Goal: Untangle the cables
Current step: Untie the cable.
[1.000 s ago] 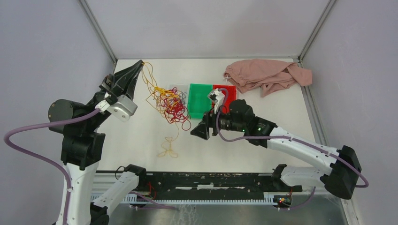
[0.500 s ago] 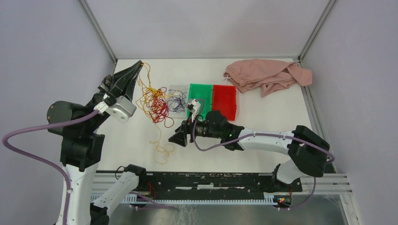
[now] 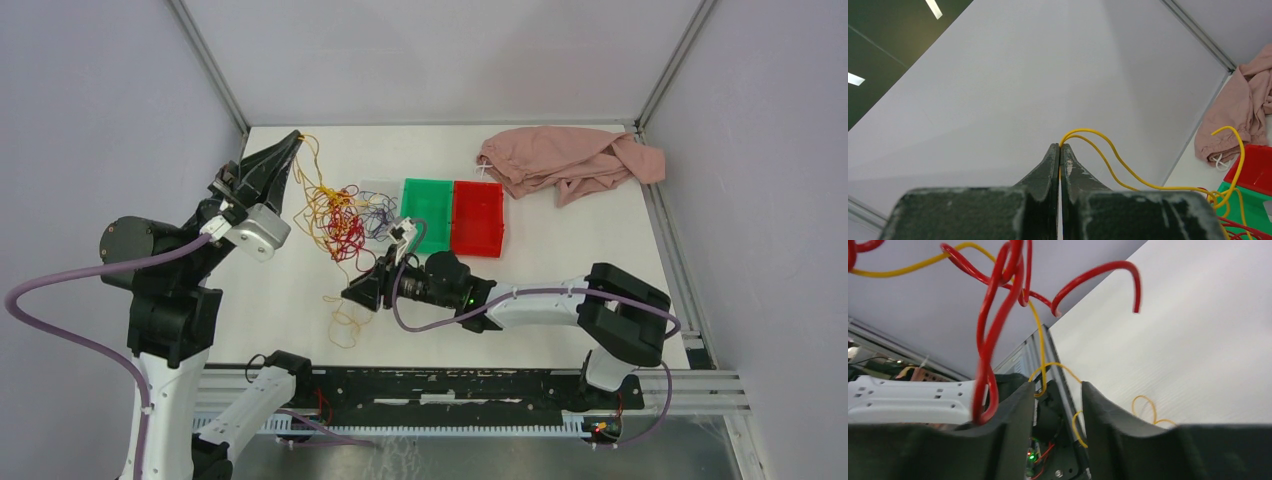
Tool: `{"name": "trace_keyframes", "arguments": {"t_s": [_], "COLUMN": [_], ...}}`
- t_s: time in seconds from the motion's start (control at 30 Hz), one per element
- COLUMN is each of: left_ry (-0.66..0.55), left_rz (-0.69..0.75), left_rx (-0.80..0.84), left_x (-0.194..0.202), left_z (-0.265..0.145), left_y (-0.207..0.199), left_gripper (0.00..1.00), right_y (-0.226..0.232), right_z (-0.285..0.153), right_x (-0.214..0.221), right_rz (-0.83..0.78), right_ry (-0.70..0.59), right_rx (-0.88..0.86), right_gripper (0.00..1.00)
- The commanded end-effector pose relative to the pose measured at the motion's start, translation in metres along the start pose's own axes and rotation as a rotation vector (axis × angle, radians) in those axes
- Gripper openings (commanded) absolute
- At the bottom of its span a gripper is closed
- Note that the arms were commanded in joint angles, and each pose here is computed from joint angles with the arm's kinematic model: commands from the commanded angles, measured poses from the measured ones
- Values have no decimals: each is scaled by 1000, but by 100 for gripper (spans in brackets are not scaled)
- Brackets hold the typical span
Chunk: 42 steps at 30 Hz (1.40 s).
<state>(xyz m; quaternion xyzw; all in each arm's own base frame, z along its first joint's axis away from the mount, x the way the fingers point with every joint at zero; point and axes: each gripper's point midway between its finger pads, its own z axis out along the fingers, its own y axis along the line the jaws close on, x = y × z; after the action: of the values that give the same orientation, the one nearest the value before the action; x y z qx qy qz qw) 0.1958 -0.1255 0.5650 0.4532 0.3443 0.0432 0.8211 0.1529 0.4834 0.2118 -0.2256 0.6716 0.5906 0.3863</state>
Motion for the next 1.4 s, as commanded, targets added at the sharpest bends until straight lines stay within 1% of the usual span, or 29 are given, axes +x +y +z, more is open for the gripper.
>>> {"name": "trace_keyframes", "arguments": {"t_s": [0.0, 0.03, 0.17, 0.27, 0.4, 0.57, 0.7, 0.8, 0.93, 1.03, 1.27, 1.37], "left_ry": [-10, -7, -2, 6, 27, 47, 83, 128, 167, 183, 221, 236], "left_rz": [41, 41, 51, 72, 90, 159, 228, 290, 367, 421, 502, 476], "left_rx": [-34, -36, -44, -44, -66, -104, -216, -334, -456, -498, -565, -557], "left_x": [-9, -8, -9, -8, -5, -5, -7, -9, -15, -18, -22, -16], "left_z": [-5, -5, -7, -7, -7, -6, -7, -12, -18, -19, -22, -22], "left_y": [10, 10, 12, 13, 19, 34, 65, 94, 126, 139, 158, 155], "left_gripper": [3, 3, 3, 3, 3, 3, 3, 3, 3, 3, 3, 3], "right_y": [6, 3, -2, -5, -19, -42, -78, -112, -143, -156, -171, -172], "right_z": [3, 2, -6, -10, -21, -34, -60, -92, -140, -173, -239, -261], "right_x": [-40, -42, -44, -38, -27, -11, 6, 19, 31, 33, 34, 30], "right_rz": [25, 26, 29, 24, 19, 43, 72, 118, 169, 195, 234, 240], "right_ry": [-181, -194, -225, -203, -157, -112, -79, -71, -94, -134, -215, -255], "right_rx": [6, 25, 43, 56, 128, 231, 412, 583, 752, 841, 1021, 1072], "right_gripper": [38, 32, 18, 1, 1, 1, 0, 0, 0, 0, 0, 0]}}
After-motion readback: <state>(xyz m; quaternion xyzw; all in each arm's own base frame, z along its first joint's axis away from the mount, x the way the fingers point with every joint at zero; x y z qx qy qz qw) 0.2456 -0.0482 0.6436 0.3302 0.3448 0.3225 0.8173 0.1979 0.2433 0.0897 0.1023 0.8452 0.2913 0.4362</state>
